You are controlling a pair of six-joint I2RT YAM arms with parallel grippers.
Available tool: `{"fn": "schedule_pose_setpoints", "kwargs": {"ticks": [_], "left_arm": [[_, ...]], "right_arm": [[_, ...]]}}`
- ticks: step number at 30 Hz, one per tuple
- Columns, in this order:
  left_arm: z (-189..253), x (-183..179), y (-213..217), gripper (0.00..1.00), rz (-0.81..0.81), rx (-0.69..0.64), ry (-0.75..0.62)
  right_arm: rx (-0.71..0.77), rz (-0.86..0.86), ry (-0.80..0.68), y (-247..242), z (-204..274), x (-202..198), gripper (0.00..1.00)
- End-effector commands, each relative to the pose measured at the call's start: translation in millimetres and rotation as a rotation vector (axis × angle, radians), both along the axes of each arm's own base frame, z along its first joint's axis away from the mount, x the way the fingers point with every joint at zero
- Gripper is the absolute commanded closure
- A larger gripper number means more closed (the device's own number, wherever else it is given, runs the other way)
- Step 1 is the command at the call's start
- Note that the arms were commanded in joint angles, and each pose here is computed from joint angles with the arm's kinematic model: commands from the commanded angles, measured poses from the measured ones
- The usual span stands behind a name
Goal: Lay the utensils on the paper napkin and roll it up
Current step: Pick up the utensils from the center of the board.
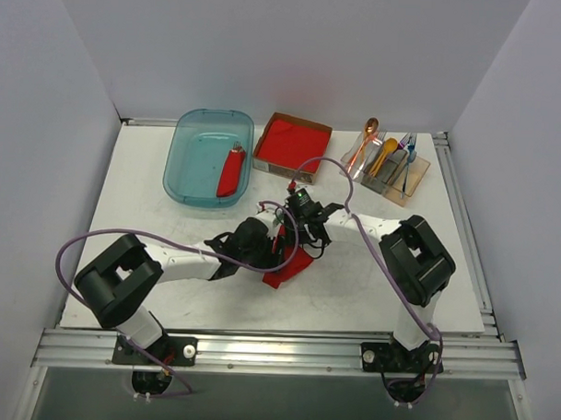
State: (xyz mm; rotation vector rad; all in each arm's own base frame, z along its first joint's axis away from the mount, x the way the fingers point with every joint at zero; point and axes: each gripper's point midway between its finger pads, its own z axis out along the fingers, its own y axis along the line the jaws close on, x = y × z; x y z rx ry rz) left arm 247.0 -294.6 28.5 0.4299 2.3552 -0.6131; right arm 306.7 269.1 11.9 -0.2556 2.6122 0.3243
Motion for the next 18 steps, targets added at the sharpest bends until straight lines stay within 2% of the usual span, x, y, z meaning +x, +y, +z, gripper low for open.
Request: {"fn": "schedule_pose_setpoints", "kwargs": {"ticks": [1,5,6,12,15,18], "left_arm": [[-28,-24,23,0.27,0.009,0.07,0.116],[-27,-23,23,0.27,0.017,0.058,0.11],[-27,-22,24,0.28,0.021,0.057,0.111],[-14,-15,30,0.27,0.043,-0.009,0.117],[-4,-10,35,0.25,0.059,-0.033,0.116],[11,-4,43,0.24,0.081,-0.043,0.092]], "right_arm": [[-0.124,-0.015,0.049,-20,-18,-12,0.65],[-0.151,-0.023,0.05,-24,-21,-14,0.69],[-0.152,-0.023,0.053,-25,-22,-15,0.74],[-0.143,-0.005,0.057,-20,-26,-16,0.83],[-0.132,-0.001,0.05,-18,-26,-16,0.85],[-0.111,-0.001,0.031,-15,-24,-14,0.93]]}}
